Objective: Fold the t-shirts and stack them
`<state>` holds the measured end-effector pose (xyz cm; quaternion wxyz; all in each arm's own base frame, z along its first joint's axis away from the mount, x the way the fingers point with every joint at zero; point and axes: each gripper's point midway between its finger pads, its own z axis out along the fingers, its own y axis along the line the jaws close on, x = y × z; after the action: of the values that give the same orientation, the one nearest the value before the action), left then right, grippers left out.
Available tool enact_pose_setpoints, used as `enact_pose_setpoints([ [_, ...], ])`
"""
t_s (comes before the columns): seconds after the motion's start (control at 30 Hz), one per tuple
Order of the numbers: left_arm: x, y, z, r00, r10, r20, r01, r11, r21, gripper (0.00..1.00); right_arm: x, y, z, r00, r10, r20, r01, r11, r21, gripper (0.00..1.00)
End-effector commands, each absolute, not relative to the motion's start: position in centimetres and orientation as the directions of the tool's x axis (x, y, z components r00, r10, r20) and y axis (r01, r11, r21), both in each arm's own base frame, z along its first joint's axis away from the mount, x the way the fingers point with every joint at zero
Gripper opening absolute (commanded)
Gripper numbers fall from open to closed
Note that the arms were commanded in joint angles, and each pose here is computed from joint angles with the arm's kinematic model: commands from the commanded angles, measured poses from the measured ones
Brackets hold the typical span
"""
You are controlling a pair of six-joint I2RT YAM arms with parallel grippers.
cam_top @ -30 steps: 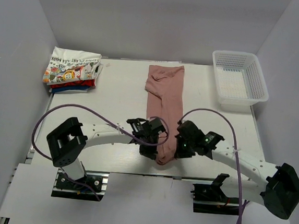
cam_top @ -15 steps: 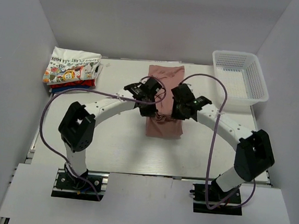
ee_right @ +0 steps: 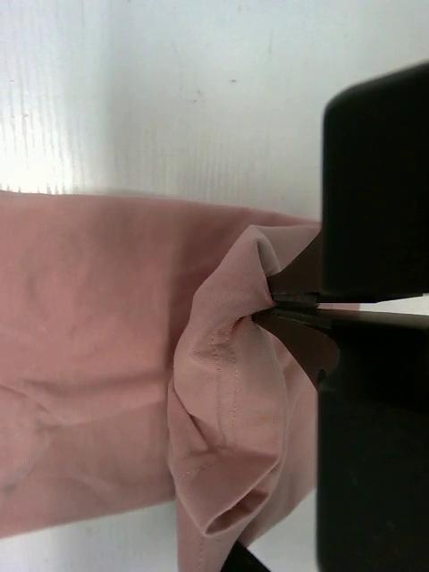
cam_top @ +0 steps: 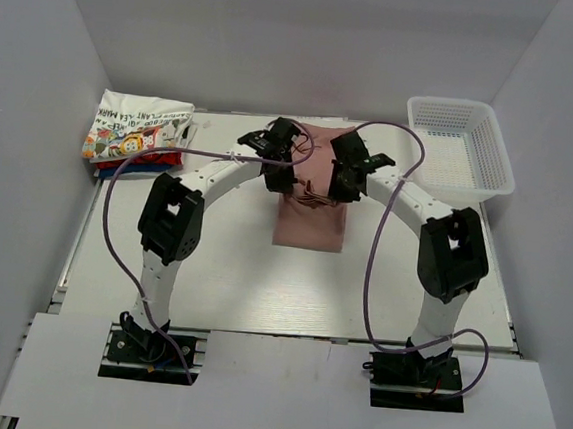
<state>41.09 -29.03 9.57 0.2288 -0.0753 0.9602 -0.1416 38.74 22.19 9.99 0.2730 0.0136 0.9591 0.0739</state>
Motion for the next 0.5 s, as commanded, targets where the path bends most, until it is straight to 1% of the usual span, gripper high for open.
enact_pose_setpoints([
  [0.0,42.6,-29.5,10.8,-0.885,-0.187,-0.426,-0.035,0.939,-0.342,0.0,40.4,22.6,10.2,-0.854,0.058,-0.517,-0.032,0.986,0.165,0.0],
  [0.07,42.6,-29.5,10.3,-0.889,-0.185,-0.42,-0.037,0.941,-0.337,0.0,40.8,22.6,10.1,-0.861,0.069,-0.504,-0.029,0.983,0.183,0.0],
  [0.1,43.0,-29.4,10.5,-0.885,-0.195,-0.423,-0.038,0.936,-0.351,0.0,41.0,22.6,9.4,-0.867,0.068,-0.494,-0.024,0.984,0.177,0.03],
  [0.13,42.7,-29.4,10.2,-0.891,-0.191,-0.412,-0.038,0.935,-0.352,0.01,41.1,22.5,9.1,-0.871,0.074,-0.486,-0.02,0.982,0.187,0.11],
  [0.17,43.2,-29.2,9.9,-0.888,-0.2,-0.414,-0.045,0.934,-0.354,0.08,41.3,22.6,9.1,-0.869,0.081,-0.488,-0.014,0.982,0.189,0.33],
  [0.2,43.5,-29.3,10.0,-0.883,-0.194,-0.426,-0.033,0.933,-0.357,0.32,41.6,22.5,8.7,-0.871,0.094,-0.482,0.0,0.981,0.192,0.47],
  [0.27,44.5,-29.3,10.5,-0.871,-0.21,-0.444,-0.034,0.928,-0.371,0.51,42.9,22.6,9.9,-0.852,0.113,-0.511,0.005,0.978,0.208,0.67],
  [0.3,45.0,-29.5,11.5,-0.863,-0.215,-0.458,-0.027,0.924,-0.381,0.67,43.3,22.2,10.0,-0.85,0.122,-0.513,0.017,0.979,0.203,0.69],
  [0.37,45.6,-28.9,12.4,-0.853,-0.229,-0.47,-0.039,0.924,-0.381,0.79,43.5,22.6,11.2,-0.839,0.119,-0.531,0.002,0.977,0.215,0.72],
  [0.4,45.8,-28.3,12.3,-0.851,-0.237,-0.468,-0.054,0.927,-0.371,0.92,43.5,22.5,11.4,-0.837,0.099,-0.538,-0.017,0.978,0.207,0.78],
  [0.43,45.5,-27.9,13.0,-0.843,-0.241,-0.481,-0.057,0.929,-0.367,1.0,42.9,22.9,12.2,-0.831,0.074,-0.552,-0.059,0.974,0.22,0.9],
  [0.47,45.5,-27.8,14.0,-0.834,-0.246,-0.493,-0.05,0.925,-0.376,1.0,42.9,22.9,12.5,-0.823,0.078,-0.563,-0.063,0.972,0.226,0.9],
])
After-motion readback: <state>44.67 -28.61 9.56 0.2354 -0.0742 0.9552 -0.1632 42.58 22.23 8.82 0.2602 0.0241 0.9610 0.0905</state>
